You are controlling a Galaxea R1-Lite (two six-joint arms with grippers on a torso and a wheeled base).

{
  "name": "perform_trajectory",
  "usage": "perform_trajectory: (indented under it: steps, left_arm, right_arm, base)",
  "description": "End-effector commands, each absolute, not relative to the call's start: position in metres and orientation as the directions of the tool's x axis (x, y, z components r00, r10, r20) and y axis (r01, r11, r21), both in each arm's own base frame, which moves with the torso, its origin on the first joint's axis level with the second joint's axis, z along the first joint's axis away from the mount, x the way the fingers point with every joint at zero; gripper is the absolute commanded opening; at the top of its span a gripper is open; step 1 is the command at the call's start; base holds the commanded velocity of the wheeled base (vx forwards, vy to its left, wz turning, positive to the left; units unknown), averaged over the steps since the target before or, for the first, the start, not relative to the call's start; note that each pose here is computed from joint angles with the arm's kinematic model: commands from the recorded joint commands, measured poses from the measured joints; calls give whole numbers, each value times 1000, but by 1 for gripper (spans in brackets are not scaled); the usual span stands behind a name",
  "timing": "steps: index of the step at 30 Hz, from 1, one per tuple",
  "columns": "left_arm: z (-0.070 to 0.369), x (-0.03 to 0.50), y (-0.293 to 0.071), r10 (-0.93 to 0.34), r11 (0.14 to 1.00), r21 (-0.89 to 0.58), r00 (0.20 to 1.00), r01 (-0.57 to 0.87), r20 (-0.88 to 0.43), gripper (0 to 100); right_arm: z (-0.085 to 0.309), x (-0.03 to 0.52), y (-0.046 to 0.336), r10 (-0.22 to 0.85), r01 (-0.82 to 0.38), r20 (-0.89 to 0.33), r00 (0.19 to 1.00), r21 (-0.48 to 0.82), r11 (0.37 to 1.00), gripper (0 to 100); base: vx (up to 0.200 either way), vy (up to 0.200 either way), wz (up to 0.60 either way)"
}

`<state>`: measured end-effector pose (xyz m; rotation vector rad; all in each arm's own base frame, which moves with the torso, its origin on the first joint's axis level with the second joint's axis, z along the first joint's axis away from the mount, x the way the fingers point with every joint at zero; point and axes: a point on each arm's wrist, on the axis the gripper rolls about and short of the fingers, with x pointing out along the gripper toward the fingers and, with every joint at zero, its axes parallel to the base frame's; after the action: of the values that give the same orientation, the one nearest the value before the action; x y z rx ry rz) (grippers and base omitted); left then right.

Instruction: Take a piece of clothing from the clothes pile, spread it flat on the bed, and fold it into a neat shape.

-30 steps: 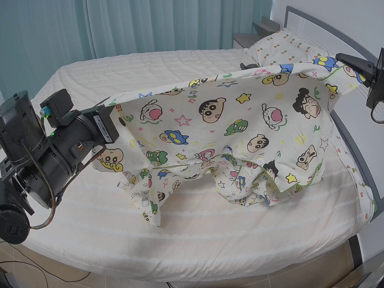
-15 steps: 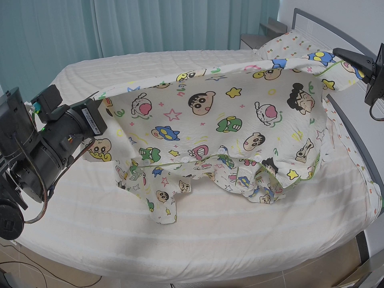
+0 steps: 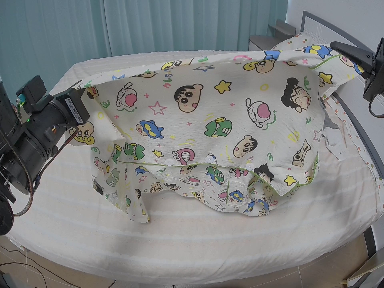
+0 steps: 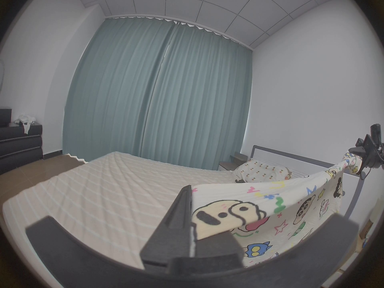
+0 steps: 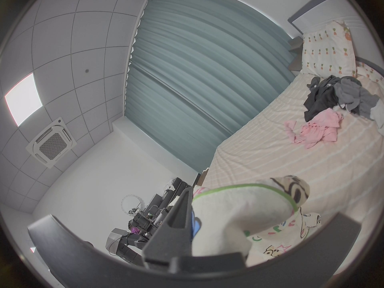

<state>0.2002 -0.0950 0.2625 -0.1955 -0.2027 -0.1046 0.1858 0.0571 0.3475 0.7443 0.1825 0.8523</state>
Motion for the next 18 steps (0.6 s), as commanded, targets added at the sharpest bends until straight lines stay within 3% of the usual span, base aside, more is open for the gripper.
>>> perform_trajectory:
  steps: [1,10,18]
  left_arm:
    - [265,199,-92,-74,978,-176,973,114,218,0]
    - [259,200,-93,-74,979,-171,977,110,200,0]
    - [249,195,-93,-91,979,-168,982,119,168,0]
  right_arm:
    - [347,186,60,747,-620,136,650,664,419,0]
    - [339,189,62,752,-604,112,649,678,420,0]
    - [334,176,60,757,-605,108,644,679,417,0]
  base:
    - [0,200,0]
    - [0,200,0]
    - [0,0,0]
